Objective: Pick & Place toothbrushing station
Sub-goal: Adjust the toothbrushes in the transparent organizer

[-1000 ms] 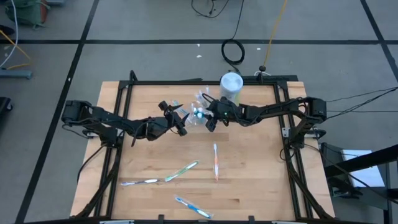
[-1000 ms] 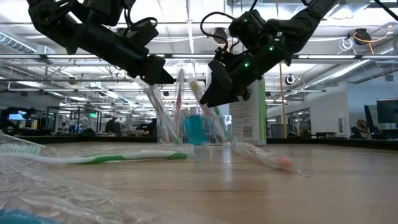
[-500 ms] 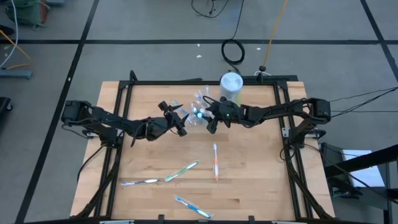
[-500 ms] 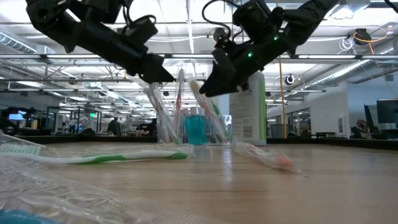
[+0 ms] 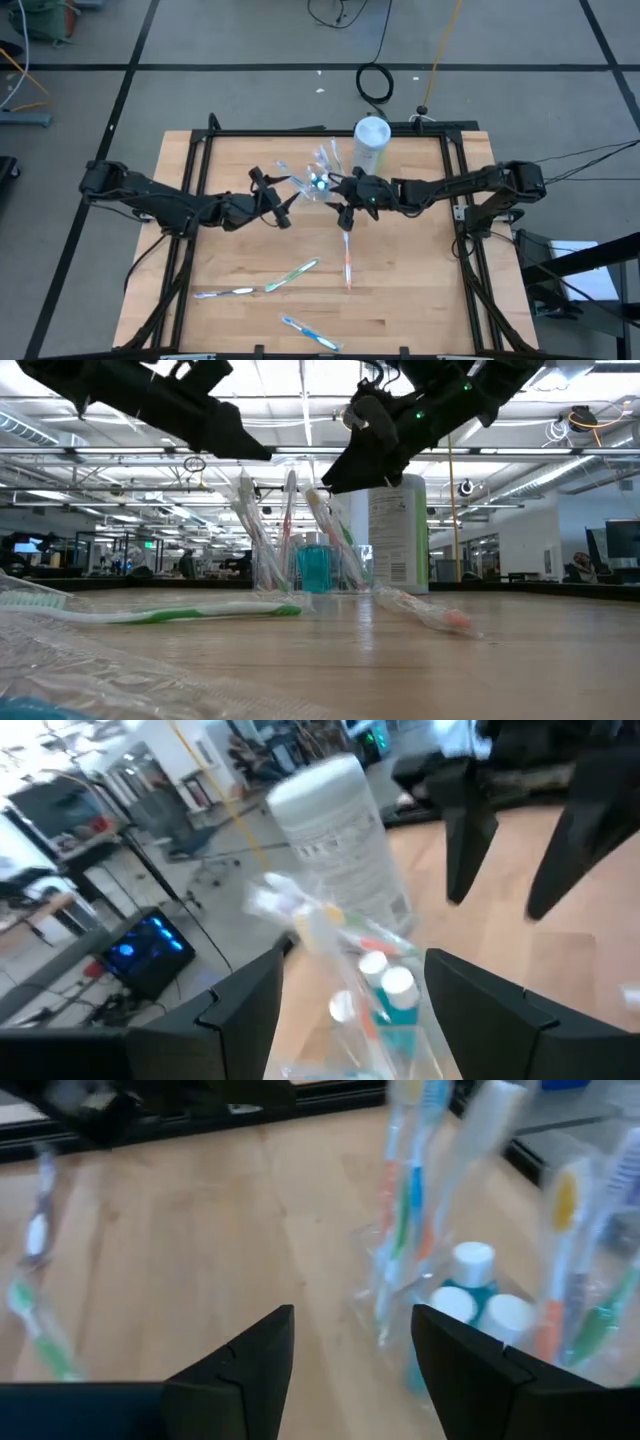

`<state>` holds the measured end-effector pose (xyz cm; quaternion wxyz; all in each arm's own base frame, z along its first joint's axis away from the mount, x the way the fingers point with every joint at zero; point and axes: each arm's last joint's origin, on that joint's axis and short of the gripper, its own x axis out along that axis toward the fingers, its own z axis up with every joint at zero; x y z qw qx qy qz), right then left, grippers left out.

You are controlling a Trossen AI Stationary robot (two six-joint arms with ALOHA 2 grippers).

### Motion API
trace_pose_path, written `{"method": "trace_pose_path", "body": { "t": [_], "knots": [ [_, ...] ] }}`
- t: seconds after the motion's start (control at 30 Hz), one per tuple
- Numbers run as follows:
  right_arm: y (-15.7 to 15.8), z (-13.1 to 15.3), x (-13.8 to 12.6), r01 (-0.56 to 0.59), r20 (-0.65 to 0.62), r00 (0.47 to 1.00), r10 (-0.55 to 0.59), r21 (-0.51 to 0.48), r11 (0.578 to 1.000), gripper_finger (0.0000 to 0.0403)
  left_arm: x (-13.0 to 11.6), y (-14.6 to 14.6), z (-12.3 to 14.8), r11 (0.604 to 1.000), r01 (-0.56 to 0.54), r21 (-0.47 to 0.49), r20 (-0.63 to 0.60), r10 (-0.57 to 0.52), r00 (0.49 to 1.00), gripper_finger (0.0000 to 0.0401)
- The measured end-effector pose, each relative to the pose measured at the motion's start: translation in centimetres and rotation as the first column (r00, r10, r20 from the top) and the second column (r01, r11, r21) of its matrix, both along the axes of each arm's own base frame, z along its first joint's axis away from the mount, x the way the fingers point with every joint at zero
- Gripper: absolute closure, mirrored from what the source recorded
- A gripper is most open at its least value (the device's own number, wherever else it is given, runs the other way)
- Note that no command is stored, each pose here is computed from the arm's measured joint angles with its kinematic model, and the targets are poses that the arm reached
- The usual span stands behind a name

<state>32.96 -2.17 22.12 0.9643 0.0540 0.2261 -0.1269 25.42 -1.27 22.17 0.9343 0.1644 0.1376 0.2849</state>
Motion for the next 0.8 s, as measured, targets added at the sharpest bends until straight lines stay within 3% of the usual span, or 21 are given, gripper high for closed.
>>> {"method": "trace_pose_path", "body": {
  "t": [0.23, 0.43, 0.63, 0.8],
  "knots": [
    [1.8, -0.1, 0.0, -0.056, -0.008, 0.998, 0.056, -0.002, 0.998, 0.0211, 0.2, 0.6, -0.3, 1.000, 0.010, -0.019, 0.003, -0.010, 1.000, 0.0151],
    [3.0, -0.3, -0.1, -0.093, -0.036, 0.995, 0.092, -0.003, 0.996, 0.0213, 0.4, -0.1, 0.4, 0.994, 0.108, -0.018, 0.057, -0.107, 0.993, 0.0151],
    [3.7, -0.6, -0.3, -0.117, -0.079, 0.990, 0.116, 0.000, 0.993, 0.0215, 0.5, -0.3, 0.6, 0.991, 0.131, 0.020, 0.060, -0.132, 0.989, 0.0151],
    [3.9, -0.6, -0.4, -0.120, -0.079, 0.990, 0.120, 0.002, 0.993, 0.0214, 0.9, -0.6, 1.7, 0.930, 0.366, 0.024, 0.170, -0.365, 0.915, 0.0151]
  ]
}}
